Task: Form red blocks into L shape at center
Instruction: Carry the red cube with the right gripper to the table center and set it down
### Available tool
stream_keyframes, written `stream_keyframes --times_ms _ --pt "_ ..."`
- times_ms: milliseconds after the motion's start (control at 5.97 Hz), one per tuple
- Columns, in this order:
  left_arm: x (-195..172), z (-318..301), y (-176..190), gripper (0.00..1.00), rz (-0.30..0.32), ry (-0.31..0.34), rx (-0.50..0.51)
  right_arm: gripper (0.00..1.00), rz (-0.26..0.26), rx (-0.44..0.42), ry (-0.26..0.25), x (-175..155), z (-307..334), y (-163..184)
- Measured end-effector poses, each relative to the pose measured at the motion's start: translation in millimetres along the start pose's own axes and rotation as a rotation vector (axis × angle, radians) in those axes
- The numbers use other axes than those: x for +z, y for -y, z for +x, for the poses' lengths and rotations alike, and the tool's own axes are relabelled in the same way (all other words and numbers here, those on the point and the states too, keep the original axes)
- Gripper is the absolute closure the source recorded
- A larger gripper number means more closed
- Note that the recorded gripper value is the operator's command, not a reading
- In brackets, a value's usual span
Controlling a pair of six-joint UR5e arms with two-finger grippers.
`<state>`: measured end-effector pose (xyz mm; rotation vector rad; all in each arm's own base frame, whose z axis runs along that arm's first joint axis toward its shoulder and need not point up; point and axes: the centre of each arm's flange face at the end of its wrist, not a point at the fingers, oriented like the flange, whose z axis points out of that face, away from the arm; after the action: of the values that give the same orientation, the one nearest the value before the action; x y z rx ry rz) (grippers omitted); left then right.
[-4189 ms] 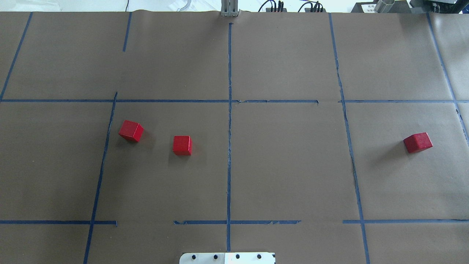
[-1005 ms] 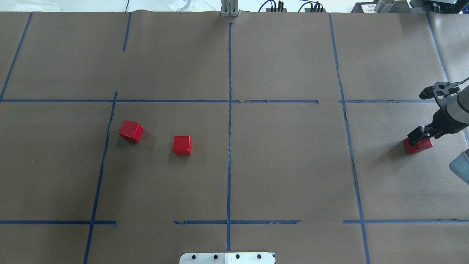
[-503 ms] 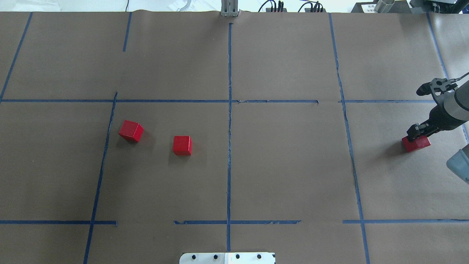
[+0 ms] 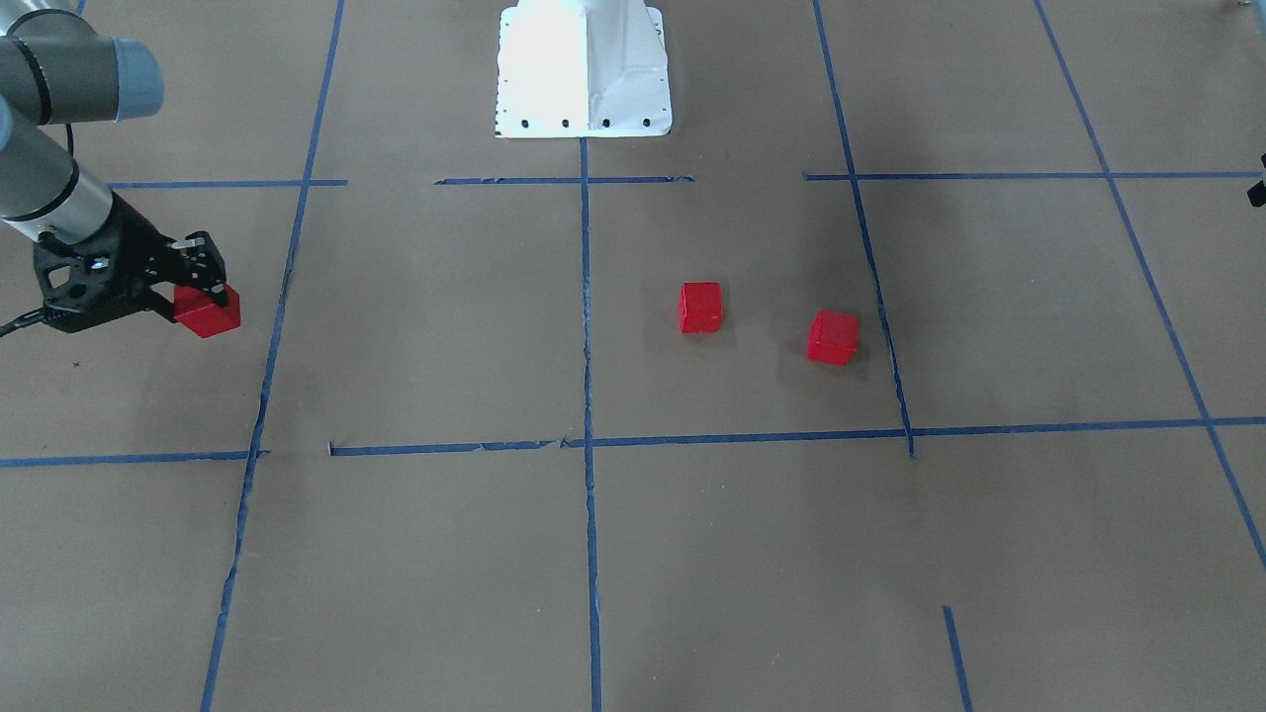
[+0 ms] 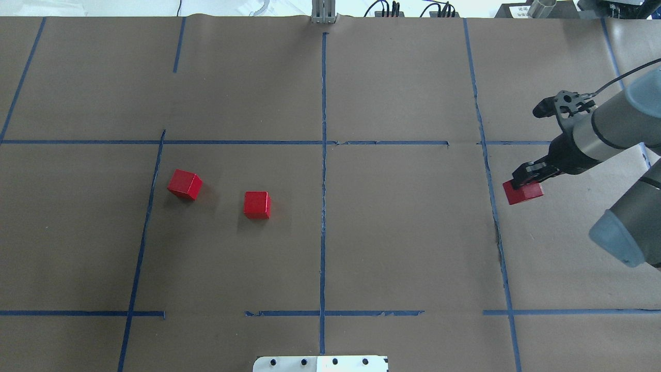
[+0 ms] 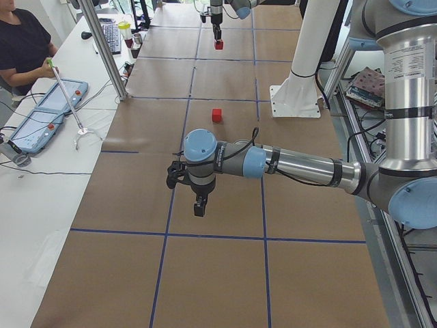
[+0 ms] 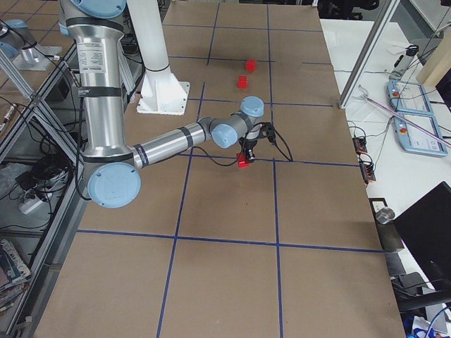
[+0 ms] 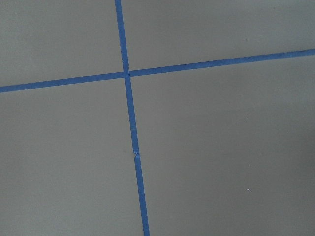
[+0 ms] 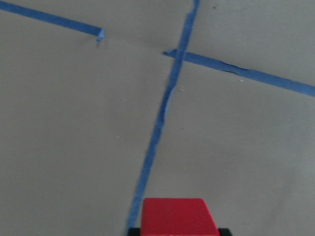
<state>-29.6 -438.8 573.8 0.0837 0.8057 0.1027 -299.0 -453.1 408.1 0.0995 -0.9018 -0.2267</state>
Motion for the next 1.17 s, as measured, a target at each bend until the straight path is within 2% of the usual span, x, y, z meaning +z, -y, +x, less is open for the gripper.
stream_keyframes --times_ms 168,335,670,838,1173 --pt "0.3 -0.3 -0.5 0.0 -0.001 0.0 -0.001 1.0 -0.02 0.076 0.042 4.6 -75.3 8.8" --pt "1.0 -1.1 -0.8 0.0 -0.002 0.0 -0.002 1.0 -0.043 0.14 0.053 2.2 -139.2 18.4" --pt "2.4 -2.6 -1.1 0.0 -0.006 0.001 -0.005 1.0 -0.037 0.206 -0.007 5.1 -238.7 35.2" --pt "2.7 -3.0 -1.2 0.0 -0.007 0.002 -0.005 1.0 -0.027 0.271 -0.039 22.5 -282.7 44.7" --pt "2.3 -2.6 -1.6 0.0 -0.006 0.001 -0.003 0.99 -0.049 0.313 -0.079 56.3 -339.5 66.0"
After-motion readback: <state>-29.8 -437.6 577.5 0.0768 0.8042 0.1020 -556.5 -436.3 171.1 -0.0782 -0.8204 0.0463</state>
